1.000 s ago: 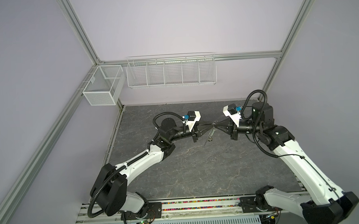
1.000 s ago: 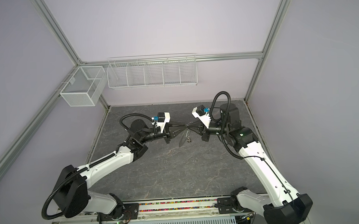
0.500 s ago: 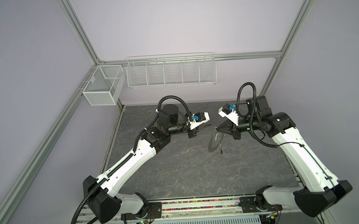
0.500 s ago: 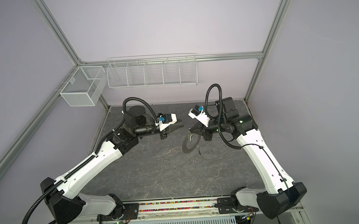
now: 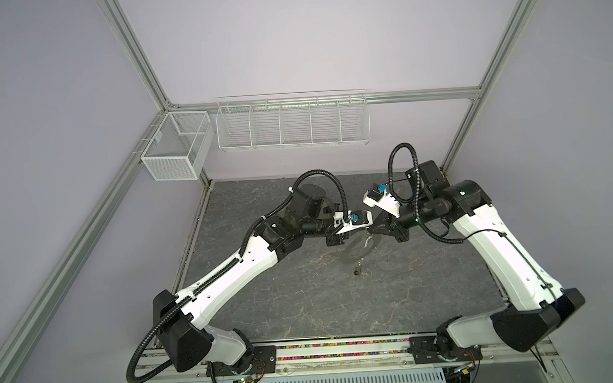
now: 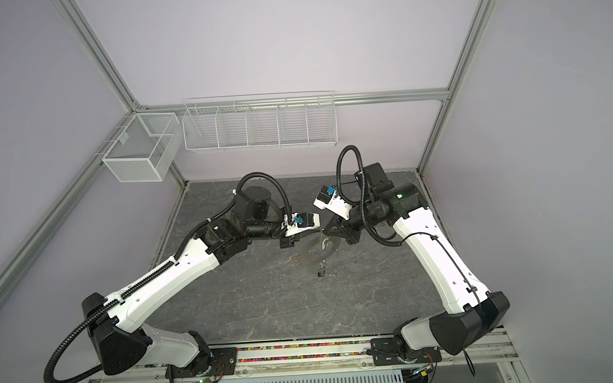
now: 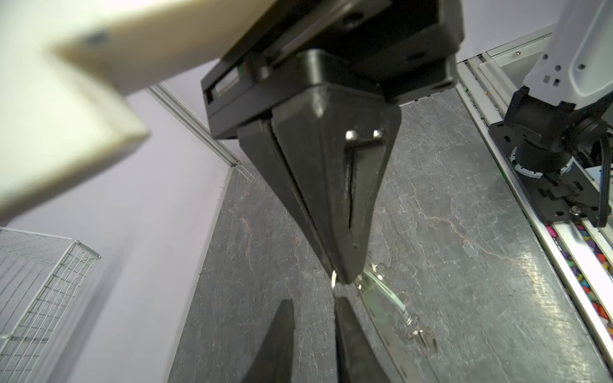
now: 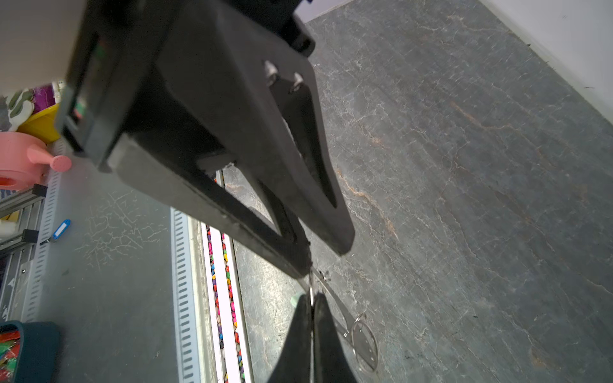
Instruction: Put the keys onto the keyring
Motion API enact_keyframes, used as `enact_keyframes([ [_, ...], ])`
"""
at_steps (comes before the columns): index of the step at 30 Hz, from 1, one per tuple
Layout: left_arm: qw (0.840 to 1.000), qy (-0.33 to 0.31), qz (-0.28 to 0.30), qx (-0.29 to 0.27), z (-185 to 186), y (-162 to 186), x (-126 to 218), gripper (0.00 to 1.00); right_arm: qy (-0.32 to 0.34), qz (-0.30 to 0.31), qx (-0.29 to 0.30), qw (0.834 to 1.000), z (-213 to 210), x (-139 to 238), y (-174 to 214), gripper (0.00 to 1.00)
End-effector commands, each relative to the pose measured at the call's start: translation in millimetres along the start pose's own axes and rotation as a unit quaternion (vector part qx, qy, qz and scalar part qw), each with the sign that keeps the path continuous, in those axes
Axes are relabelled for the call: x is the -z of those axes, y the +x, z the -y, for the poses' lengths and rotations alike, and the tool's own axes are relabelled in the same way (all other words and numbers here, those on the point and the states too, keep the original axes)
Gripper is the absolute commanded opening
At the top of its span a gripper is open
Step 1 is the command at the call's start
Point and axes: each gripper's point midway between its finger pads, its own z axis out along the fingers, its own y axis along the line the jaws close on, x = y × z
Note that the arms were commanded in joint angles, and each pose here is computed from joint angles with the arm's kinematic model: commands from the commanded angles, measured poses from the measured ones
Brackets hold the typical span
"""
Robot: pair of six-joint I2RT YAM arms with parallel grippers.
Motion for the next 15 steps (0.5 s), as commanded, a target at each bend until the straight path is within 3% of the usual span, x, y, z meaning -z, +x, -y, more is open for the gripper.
enact_keyframes([
  [1,1.000,0.015,-0.006,-0.014,4,-2,-1,0.23,-0.012,-0.015,0.016,1.000,-8,-1,1,0.06],
  [8,0.999,0.041,-0.006,0.000,18,1,0,0.23,-0.010,-0.066,0.011,0.998,-9,-3,11,0.06],
  [15,0.999,0.020,0.007,0.029,17,7,-4,0.26,-0.008,-0.142,0.000,0.990,-11,-12,27,0.06],
])
